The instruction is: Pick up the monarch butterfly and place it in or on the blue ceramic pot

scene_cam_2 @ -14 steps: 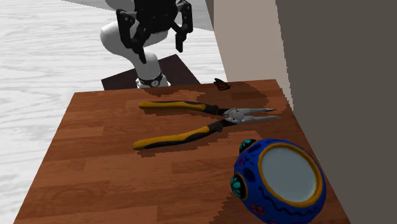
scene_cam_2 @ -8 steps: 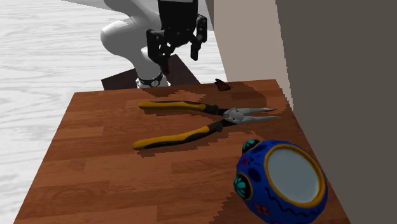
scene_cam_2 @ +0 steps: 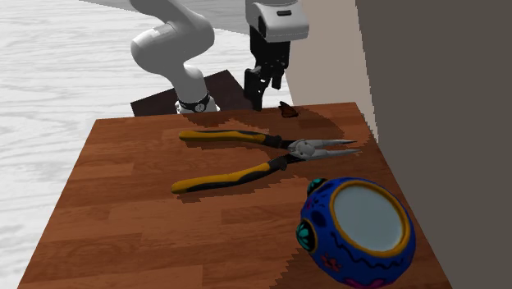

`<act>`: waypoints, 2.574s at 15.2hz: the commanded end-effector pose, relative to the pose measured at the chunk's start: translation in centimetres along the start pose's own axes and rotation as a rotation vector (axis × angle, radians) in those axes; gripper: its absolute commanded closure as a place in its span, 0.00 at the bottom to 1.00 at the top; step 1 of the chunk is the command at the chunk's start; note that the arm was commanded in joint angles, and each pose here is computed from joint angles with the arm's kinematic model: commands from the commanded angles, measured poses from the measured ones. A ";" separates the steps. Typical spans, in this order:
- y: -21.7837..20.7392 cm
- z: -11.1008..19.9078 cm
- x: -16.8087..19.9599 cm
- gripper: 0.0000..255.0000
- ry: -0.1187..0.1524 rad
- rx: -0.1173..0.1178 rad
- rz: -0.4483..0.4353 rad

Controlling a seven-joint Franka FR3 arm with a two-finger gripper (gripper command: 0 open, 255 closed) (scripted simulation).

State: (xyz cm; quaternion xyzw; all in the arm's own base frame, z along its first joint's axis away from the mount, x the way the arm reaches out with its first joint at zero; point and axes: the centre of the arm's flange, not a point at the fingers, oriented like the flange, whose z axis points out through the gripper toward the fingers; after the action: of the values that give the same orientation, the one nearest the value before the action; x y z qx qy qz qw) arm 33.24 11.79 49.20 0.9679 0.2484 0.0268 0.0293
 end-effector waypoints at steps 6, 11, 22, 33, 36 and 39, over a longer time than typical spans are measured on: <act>-6.9 5.5 1.7 0.00 0.050 0.015 -0.251; -7.1 7.7 1.9 0.00 0.052 0.016 -0.257; -7.1 9.6 1.9 0.00 0.052 0.016 -0.257; -7.1 9.1 2.0 1.00 0.052 0.016 -0.257; -7.0 7.5 2.0 1.00 0.052 0.016 -0.257; -6.9 5.9 2.1 1.00 0.052 0.016 -0.257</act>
State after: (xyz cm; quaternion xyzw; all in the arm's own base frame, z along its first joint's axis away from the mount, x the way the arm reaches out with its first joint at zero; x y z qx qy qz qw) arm 32.14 18.54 42.36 0.9272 0.3714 0.0460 0.0185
